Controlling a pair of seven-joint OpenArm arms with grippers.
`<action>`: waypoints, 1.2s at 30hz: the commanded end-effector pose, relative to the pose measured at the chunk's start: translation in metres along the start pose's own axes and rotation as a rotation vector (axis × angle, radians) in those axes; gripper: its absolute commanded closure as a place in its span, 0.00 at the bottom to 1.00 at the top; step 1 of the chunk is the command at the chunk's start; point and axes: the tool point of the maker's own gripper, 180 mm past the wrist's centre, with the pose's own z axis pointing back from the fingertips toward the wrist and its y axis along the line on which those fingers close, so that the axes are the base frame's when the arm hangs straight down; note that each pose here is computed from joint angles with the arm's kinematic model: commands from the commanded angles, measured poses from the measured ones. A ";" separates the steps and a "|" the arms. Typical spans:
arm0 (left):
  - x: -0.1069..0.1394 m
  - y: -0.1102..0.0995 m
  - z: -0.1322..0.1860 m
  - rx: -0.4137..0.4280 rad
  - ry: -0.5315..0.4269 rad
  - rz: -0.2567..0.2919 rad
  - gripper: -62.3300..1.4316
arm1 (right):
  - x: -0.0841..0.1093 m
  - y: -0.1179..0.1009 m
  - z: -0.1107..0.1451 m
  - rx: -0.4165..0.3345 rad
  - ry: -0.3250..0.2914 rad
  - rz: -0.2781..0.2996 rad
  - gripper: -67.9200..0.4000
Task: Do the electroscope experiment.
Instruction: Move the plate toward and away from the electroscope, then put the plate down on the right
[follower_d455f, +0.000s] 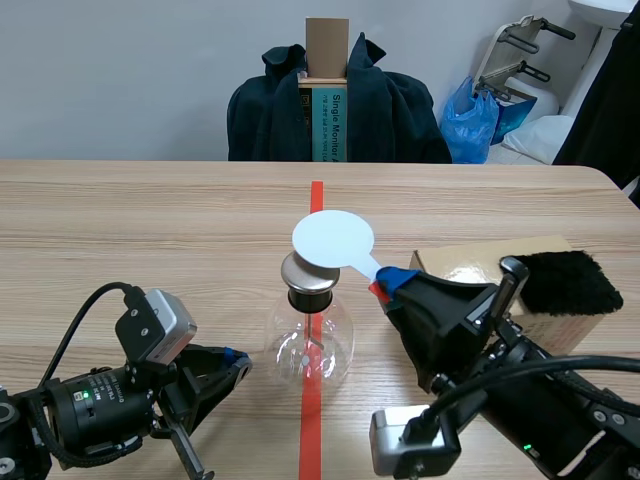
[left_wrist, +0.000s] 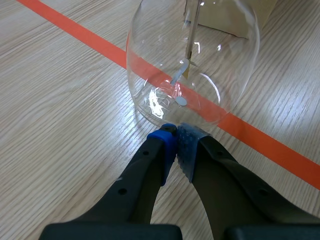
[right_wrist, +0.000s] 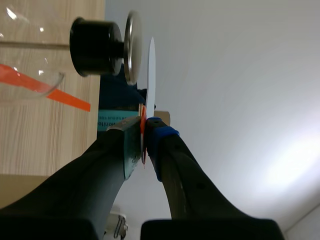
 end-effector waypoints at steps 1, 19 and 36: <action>0.013 0.001 -0.002 0.000 -0.041 -0.002 0.93 | -0.011 -0.011 -0.002 -0.031 0.031 0.028 0.98; 0.015 -0.001 -0.005 -0.001 -0.051 0.007 0.93 | -0.067 -0.025 0.010 -0.100 0.333 0.057 0.98; 0.013 -0.003 0.001 -0.011 -0.034 -0.004 0.93 | -0.070 -0.015 0.063 -0.064 0.362 0.047 0.98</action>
